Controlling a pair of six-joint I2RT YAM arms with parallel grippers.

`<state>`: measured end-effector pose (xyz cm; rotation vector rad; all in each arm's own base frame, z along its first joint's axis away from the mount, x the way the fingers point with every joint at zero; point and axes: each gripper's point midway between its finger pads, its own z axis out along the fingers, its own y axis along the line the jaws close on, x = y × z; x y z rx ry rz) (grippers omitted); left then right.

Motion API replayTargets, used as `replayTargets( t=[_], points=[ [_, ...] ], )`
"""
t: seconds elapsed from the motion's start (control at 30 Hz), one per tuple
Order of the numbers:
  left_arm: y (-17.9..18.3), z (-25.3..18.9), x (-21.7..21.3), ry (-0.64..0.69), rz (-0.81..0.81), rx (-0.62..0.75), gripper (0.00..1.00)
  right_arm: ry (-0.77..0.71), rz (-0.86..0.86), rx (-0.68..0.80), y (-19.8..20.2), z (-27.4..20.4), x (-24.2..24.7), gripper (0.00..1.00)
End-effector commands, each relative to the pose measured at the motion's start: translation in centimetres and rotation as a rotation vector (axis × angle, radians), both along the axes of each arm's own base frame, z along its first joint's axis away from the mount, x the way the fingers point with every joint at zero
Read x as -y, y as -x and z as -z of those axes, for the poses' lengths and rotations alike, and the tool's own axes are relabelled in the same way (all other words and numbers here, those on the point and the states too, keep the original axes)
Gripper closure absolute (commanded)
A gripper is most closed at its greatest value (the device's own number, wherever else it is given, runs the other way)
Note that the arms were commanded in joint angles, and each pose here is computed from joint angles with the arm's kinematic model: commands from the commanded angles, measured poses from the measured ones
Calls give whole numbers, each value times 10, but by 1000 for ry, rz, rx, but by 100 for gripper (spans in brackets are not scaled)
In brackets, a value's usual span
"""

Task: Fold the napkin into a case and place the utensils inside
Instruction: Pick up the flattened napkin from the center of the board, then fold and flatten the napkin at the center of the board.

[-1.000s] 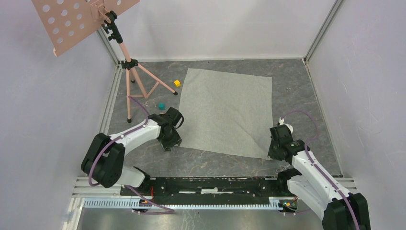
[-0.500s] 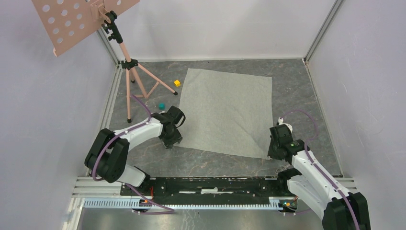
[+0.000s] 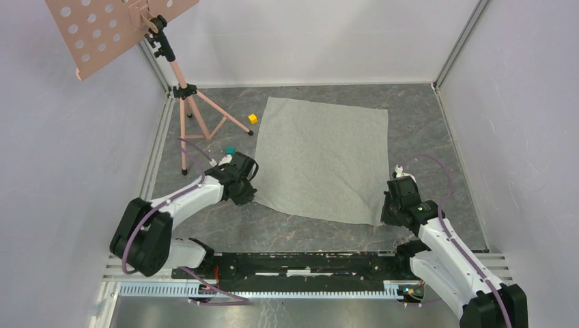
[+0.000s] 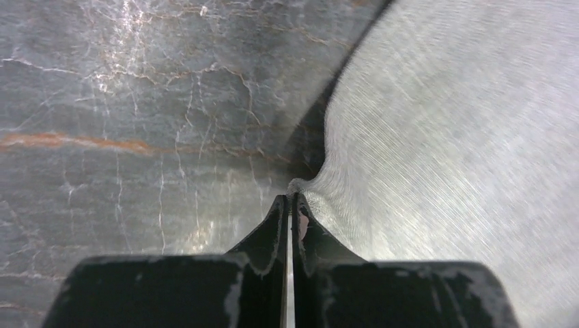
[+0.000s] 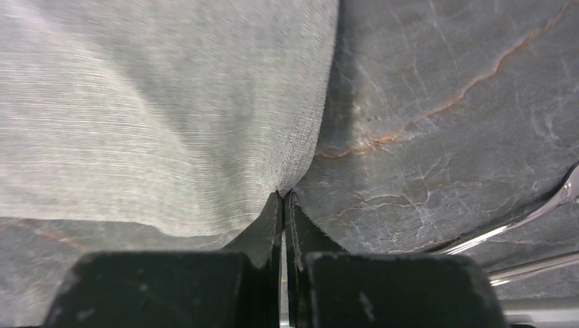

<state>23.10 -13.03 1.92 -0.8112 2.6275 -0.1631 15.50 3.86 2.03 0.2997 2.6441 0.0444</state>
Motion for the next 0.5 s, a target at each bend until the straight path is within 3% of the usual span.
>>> replayTargets(
  t=[0.0,0.17,0.33,0.47],
  points=[
    [-18,-70,6,64,65,195,98,-76,-111,229,-40,-65,-21,100],
    [-20,-196,8,181,138,526,98,-172,-231,624,-55,-194,-38,99],
    [13,-332,4,333,245,877,98,-325,-393,1000,-12,-325,-56,100],
    [47,-429,-11,383,299,1122,98,-431,-500,1246,34,-415,-63,99]
  ],
)
